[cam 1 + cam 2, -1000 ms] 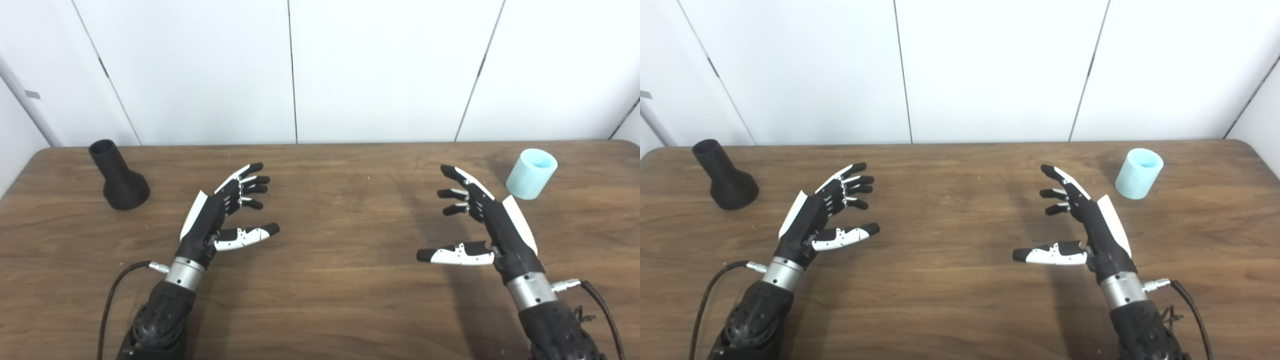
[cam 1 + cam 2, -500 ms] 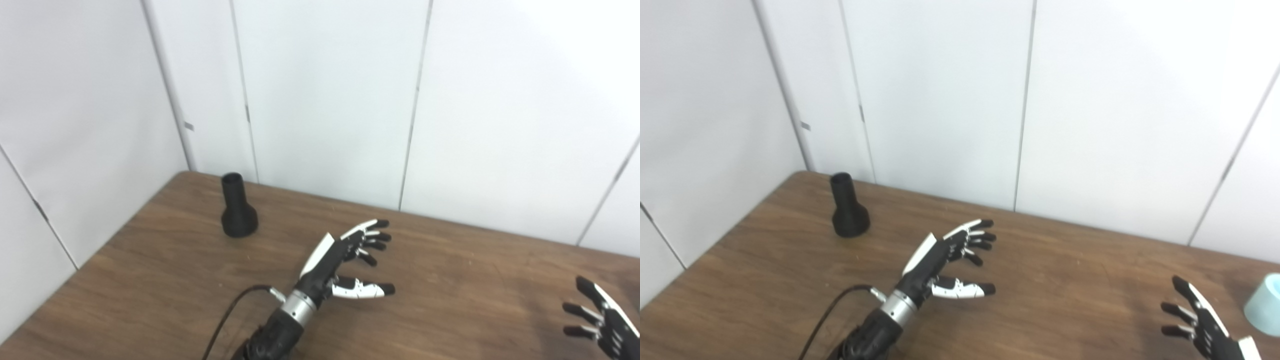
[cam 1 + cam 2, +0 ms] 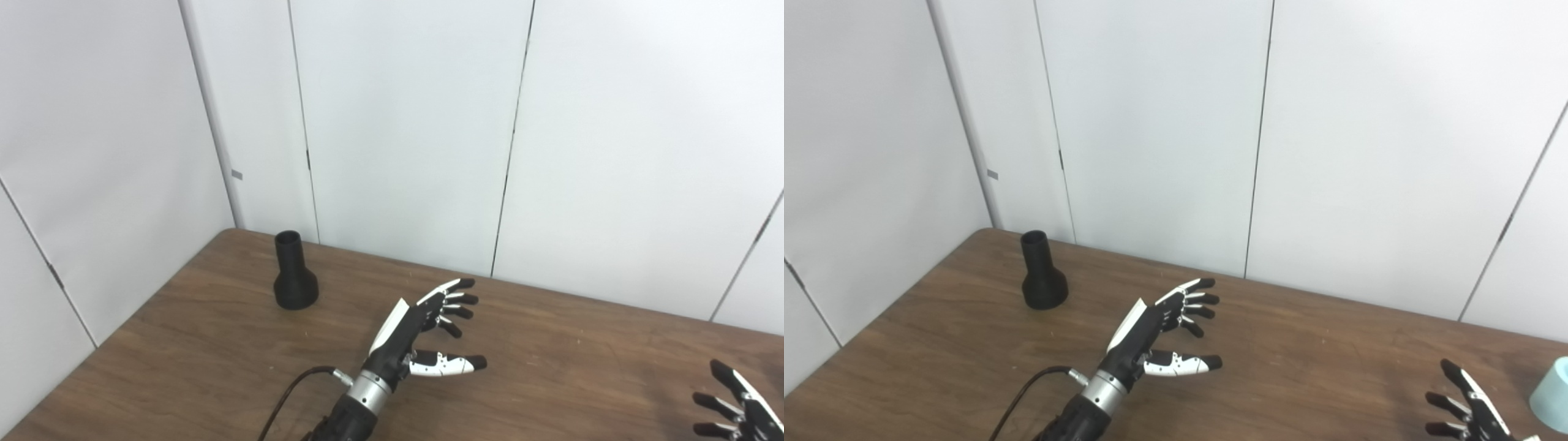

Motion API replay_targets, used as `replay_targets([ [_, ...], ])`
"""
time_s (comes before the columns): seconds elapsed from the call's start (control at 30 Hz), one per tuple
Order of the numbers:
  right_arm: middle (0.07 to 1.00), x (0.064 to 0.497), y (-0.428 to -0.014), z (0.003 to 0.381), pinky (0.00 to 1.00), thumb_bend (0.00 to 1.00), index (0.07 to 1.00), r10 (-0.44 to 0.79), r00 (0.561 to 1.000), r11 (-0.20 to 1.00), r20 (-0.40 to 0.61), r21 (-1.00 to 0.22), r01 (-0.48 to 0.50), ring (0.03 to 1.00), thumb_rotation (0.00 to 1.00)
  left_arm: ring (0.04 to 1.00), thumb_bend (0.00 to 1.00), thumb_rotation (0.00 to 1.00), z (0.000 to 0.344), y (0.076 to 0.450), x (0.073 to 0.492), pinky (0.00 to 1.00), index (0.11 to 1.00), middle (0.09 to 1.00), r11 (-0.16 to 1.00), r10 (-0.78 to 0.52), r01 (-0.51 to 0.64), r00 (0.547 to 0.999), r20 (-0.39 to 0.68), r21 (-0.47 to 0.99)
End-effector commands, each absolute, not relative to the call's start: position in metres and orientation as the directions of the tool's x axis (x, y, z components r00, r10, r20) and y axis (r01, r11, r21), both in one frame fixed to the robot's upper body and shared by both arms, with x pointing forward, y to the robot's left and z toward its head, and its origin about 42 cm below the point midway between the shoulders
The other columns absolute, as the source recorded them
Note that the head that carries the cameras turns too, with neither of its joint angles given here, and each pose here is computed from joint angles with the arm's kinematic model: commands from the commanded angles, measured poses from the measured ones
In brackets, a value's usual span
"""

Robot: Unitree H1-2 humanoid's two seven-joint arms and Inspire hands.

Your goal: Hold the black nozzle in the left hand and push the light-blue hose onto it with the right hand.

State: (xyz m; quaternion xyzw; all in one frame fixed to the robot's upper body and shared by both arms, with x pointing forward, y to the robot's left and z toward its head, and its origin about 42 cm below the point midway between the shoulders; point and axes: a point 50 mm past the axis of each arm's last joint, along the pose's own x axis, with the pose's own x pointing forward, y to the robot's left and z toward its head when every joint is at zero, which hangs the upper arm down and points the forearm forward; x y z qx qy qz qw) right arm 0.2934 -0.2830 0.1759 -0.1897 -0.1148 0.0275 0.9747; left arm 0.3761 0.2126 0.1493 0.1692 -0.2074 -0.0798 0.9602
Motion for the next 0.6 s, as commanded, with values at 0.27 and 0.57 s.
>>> replay_targets([
  [0.27, 0.947, 0.306, -0.296, 0.194, 0.61, 0.73, 0.921, 0.117, 0.940, 0.903, 0.321, -0.428, 0.034, 0.805, 0.00, 0.716, 0.78, 0.21, 0.212, 0.273, 0.362, 0.55, 0.836, 0.787, 0.776, -0.131, -0.153, 0.909, 0.395, 0.612],
  [0.57, 0.945, 0.309, -0.296, 0.191, 0.60, 0.72, 0.921, 0.120, 0.938, 0.895, 0.325, -0.445, 0.040, 0.801, 0.00, 0.750, 0.80, 0.26, 0.275, 0.339, 0.356, 0.62, 0.834, 0.798, 0.656, -0.084, -0.289, 0.890, 0.448, 0.697],
])
